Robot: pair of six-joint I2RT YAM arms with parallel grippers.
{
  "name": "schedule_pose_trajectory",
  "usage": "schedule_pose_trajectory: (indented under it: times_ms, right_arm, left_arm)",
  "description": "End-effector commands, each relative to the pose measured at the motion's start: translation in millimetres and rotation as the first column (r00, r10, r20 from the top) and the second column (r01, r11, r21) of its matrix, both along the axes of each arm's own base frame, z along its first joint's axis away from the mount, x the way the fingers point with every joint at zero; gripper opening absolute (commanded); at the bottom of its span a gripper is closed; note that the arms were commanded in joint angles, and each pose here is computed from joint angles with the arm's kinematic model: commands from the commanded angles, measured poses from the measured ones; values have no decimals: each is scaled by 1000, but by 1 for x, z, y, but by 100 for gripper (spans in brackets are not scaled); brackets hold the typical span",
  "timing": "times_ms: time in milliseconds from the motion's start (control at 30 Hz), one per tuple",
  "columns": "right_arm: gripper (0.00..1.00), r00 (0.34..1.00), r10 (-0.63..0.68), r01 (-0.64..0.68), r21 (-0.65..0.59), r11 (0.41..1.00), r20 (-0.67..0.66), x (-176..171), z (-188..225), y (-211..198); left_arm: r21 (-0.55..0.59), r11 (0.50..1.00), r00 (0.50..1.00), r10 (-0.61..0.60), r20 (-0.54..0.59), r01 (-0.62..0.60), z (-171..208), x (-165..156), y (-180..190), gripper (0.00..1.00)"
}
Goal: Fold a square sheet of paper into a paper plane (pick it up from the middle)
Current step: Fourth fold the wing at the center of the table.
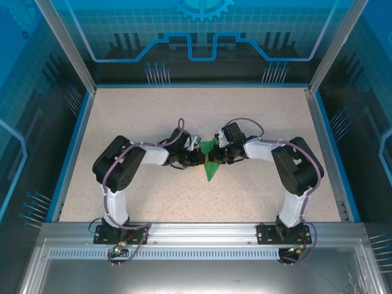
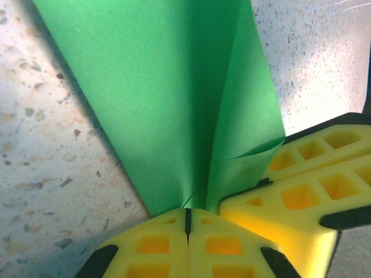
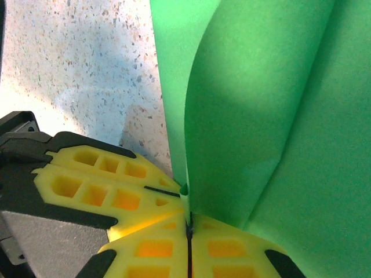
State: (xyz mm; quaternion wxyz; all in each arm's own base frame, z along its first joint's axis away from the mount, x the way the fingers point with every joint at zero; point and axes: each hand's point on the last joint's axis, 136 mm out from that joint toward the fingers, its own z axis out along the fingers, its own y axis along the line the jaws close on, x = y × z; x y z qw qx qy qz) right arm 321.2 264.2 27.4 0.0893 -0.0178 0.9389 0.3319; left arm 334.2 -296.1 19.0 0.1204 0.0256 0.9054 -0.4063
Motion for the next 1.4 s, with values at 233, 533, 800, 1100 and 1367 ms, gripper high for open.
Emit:
schedule_pose_trajectory:
  times_ms: [233,533,800,1100,1367]
  right_arm:
    - [7,999,39,-40,-22,999,-30,-7,-11,6]
    - [7,998,42,-43,-40,998,-38,-6,-16,5]
    - [7,998,44,-46,-42,998,-43,-8,-18,4]
    - [7,998,49,-51,-40,998,-44,-9,-16,4]
    - [7,998,51,-52,-33,998,-36,-9,-12,6]
  left_arm:
    - [-56,998,1000,9,13,-8,13,4,2,0]
    - [-42,999,999,9,43,-7,31,6,4,0]
    - [25,1000,1000,11,14,-11,22,-7,17,0]
    - [35,999,1000,2,-18,-1,4,-14,15,0]
    - [49,999,999,-11,-46,14,-7,-14,11,0]
